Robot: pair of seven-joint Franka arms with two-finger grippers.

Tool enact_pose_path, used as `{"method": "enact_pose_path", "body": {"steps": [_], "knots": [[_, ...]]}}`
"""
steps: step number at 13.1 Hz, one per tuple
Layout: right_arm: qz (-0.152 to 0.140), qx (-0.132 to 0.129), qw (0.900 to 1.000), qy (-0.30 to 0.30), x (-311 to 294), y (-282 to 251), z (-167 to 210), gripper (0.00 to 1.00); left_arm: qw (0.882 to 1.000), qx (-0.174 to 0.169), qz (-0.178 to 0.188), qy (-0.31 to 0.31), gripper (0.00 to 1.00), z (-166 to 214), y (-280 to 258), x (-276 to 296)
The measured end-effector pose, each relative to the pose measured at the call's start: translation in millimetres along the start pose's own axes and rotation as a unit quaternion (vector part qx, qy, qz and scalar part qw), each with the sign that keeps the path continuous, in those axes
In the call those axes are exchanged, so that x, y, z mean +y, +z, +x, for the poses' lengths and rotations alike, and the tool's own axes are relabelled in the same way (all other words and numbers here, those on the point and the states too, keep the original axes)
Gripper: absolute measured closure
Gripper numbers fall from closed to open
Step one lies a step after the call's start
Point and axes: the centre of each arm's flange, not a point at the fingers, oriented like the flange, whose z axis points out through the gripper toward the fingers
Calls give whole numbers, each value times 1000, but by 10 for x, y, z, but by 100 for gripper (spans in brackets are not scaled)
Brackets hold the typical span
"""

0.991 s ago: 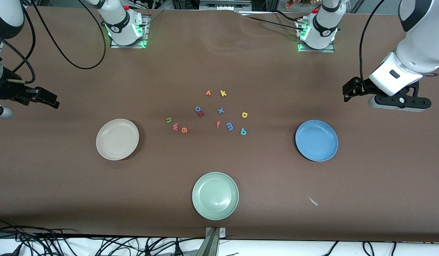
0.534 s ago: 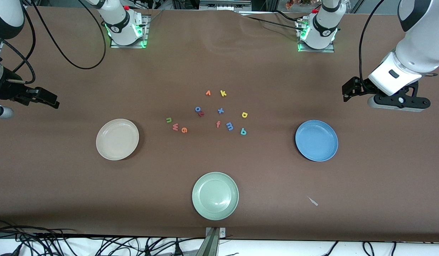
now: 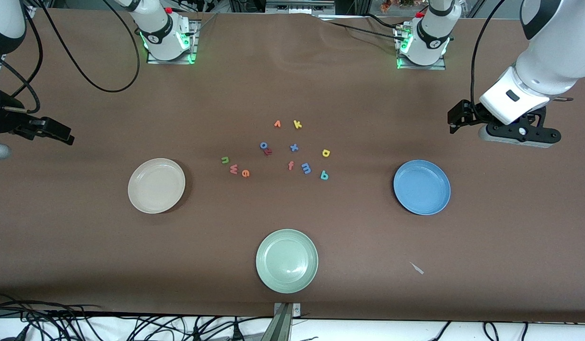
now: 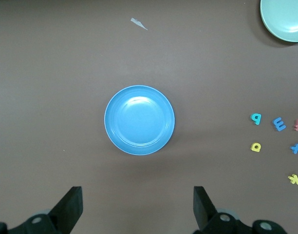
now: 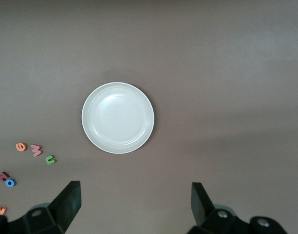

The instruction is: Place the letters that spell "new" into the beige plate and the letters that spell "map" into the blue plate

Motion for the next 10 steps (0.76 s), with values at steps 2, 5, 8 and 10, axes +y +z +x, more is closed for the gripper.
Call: {"method": "enact_pose_path", "body": {"steps": [2, 5, 8, 10], "knots": [[-1, -5, 1000, 0, -8, 63, 25, 0, 1000, 0, 0, 0, 0, 0, -1, 0], [-5, -19, 1000, -1, -31, 208, 72, 0, 1000, 0, 0, 1, 0, -1, -1, 14], [-2, -35, 999, -25, -306, 351, 64, 0, 1000, 0, 0, 10, 0, -7, -5, 108], [0, -37, 998, -51, -748, 423, 23, 0, 1000, 1, -1, 16, 0, -13, -15, 182]]}}
